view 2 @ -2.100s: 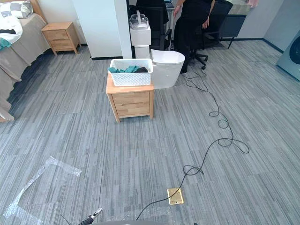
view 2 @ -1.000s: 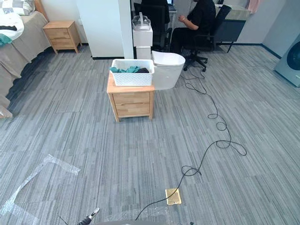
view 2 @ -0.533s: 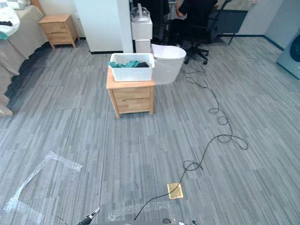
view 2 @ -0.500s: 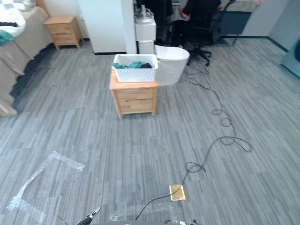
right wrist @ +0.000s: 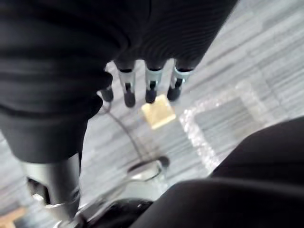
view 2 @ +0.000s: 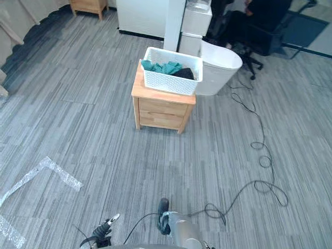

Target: Pick up the laundry basket with both hands and put the clothes into the washing machine.

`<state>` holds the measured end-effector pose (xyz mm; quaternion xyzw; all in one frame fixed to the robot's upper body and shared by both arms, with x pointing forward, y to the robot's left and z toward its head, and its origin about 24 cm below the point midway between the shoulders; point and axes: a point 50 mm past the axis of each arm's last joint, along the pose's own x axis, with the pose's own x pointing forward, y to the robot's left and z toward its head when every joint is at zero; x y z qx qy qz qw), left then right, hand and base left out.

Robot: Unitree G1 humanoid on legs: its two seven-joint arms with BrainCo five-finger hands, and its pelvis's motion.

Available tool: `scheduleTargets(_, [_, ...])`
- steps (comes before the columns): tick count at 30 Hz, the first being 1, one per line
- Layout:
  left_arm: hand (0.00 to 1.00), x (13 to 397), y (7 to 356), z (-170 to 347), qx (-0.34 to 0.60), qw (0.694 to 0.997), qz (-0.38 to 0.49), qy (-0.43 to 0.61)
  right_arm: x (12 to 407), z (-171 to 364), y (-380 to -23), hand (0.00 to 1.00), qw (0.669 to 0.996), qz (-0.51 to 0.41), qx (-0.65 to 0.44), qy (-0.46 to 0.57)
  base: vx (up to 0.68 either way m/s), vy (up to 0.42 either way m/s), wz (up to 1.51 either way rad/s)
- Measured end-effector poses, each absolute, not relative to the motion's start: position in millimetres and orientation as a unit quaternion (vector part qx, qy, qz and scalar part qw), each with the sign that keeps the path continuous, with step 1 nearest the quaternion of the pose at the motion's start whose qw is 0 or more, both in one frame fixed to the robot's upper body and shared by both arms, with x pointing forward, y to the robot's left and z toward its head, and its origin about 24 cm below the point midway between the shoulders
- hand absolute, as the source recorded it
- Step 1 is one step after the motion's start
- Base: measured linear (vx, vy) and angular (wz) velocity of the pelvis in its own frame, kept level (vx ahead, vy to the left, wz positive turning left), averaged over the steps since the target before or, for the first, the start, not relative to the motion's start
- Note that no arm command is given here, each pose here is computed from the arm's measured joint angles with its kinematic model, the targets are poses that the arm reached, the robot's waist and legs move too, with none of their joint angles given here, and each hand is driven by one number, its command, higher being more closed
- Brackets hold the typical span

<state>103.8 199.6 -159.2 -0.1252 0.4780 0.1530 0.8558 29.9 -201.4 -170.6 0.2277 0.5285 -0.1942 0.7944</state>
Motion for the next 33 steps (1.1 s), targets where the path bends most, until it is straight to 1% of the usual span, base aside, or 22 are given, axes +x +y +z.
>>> scheduleTargets(1, [0.0, 104.4, 195.2, -159.0, -0.136, 0.856, 0.156, 0.473, 42.2, -167.0, -208.4, 0.0, 0.81, -0.189, 0.218, 0.51, 0.78, -0.07, -0.34])
scheduleTargets(3, [0.0, 109.6, 196.3, -156.3, -0.136, 0.863, 0.155, 0.461, 55.7, -164.6, -213.3, 0.0, 0.821, -0.179, 0.205, 0.501, 0.72, -0.027, -0.58])
scheduleTargets(5, [0.0, 113.9, 204.2, -152.6, -0.128, 0.87, 0.16, 0.449, 96.8, -158.7, -202.3, 0.0, 0.849, -0.142, 0.196, 0.471, 0.64, 0.036, -0.77])
scheduleTargets(6, [0.0, 115.1, 205.9, -151.3, -0.129, 0.873, 0.162, 0.442, 108.5, -155.6, -199.5, 0.0, 0.857, -0.132, 0.194, 0.458, 0.63, 0.109, -0.74])
scheduleTargets(7, [0.0, 118.8, 208.7, -148.7, -0.131, 0.877, 0.169, 0.43, 130.6, -149.1, -195.7, 0.0, 0.873, -0.121, 0.19, 0.433, 0.58, 0.166, -0.58])
scheduleTargets(8, [0.0, 116.0, 207.6, -149.6, -0.129, 0.877, 0.165, 0.433, 140.9, -145.5, -193.9, 0.0, 0.881, -0.117, 0.188, 0.418, 0.58, 0.199, -0.53])
scheduleTargets(9, [0.0, 111.8, 205.3, -151.1, -0.128, 0.874, 0.162, 0.439, 142.7, -144.1, -196.7, 0.0, 0.885, -0.119, 0.183, 0.412, 0.74, 0.349, -0.56])
scheduleTargets(10, [0.0, 97.5, 203.2, -155.7, -0.127, 0.865, 0.168, 0.456, 144.2, -142.6, -201.3, 0.0, 0.888, -0.123, 0.174, 0.407, 0.52, 0.266, -0.45])
scheduleTargets(11, [0.0, 91.8, 201.7, -158.1, -0.125, 0.859, 0.17, 0.467, 143.2, -143.6, -199.8, 0.0, 0.886, -0.124, 0.173, 0.411, 0.79, 0.384, -0.18])
scheduleTargets(13, [0.0, 80.7, 210.9, -160.8, -0.115, 0.849, 0.18, 0.484, 137.9, -144.7, -206.6, 0.0, 0.884, -0.132, 0.165, 0.417, 0.72, 0.305, 0.3])
scheduleTargets(14, [0.0, 77.9, 208.0, -162.4, -0.119, 0.844, 0.18, 0.49, 134.7, -145.8, -208.2, 0.0, 0.882, -0.138, 0.166, 0.42, 0.62, 0.242, 0.17])
scheduleTargets(16, [0.0, 72.0, 215.8, -163.1, -0.105, 0.839, 0.18, 0.503, 120.6, -152.7, -207.0, 0.0, 0.867, -0.15, 0.176, 0.442, 0.55, 0.158, 0.05])
scheduleTargets(17, [0.0, 69.5, 217.0, -163.6, -0.1, 0.836, 0.176, 0.51, 104.1, -159.2, -206.1, 0.0, 0.85, -0.155, 0.183, 0.469, 0.52, 0.087, 0.13])
scheduleTargets(20, [0.0, 71.9, 214.1, -163.8, -0.1, 0.837, 0.17, 0.51, 76.5, -165.6, -210.3, 0.0, 0.827, -0.176, 0.19, 0.499, 0.52, 0.062, -0.02])
scheduleTargets(23, [0.0, 84.5, 212.6, -161.8, -0.103, 0.845, 0.165, 0.498, 56.0, -168.1, -219.8, 0.0, 0.802, -0.23, 0.221, 0.504, 0.36, -0.06, 0.25])
scheduleTargets(25, [0.0, 94.5, 211.2, -159.4, -0.104, 0.854, 0.161, 0.485, 22.5, -171.2, -222.0, 0.0, 0.767, -0.284, 0.25, 0.519, 0.44, -0.227, 0.6])
scheduleTargets(26, [0.0, 94.4, 210.7, -159.5, -0.104, 0.853, 0.161, 0.485, 15.1, -172.2, -219.6, 0.0, 0.757, -0.292, 0.258, 0.525, 0.38, -0.251, 0.5])
scheduleTargets(28, [0.0, 88.4, 214.3, -160.6, -0.104, 0.848, 0.168, 0.491, -14.3, -174.6, -210.4, 0.0, 0.72, -0.318, 0.281, 0.549, 0.37, -0.343, 0.39])
scheduleTargets(30, [0.0, 77.7, 198.0, -166.6, -0.123, 0.834, 0.162, 0.512, -10.2, -173.9, -216.3, 0.0, 0.722, -0.323, 0.284, 0.542, 0.35, -0.362, 0.08])
scheduleTargets(33, [0.0, 74.8, 185.5, -169.1, -0.138, 0.829, 0.155, 0.52, -0.4, -171.5, -228.8, 0.0, 0.734, -0.322, 0.275, 0.531, 0.21, -0.241, 0.32])
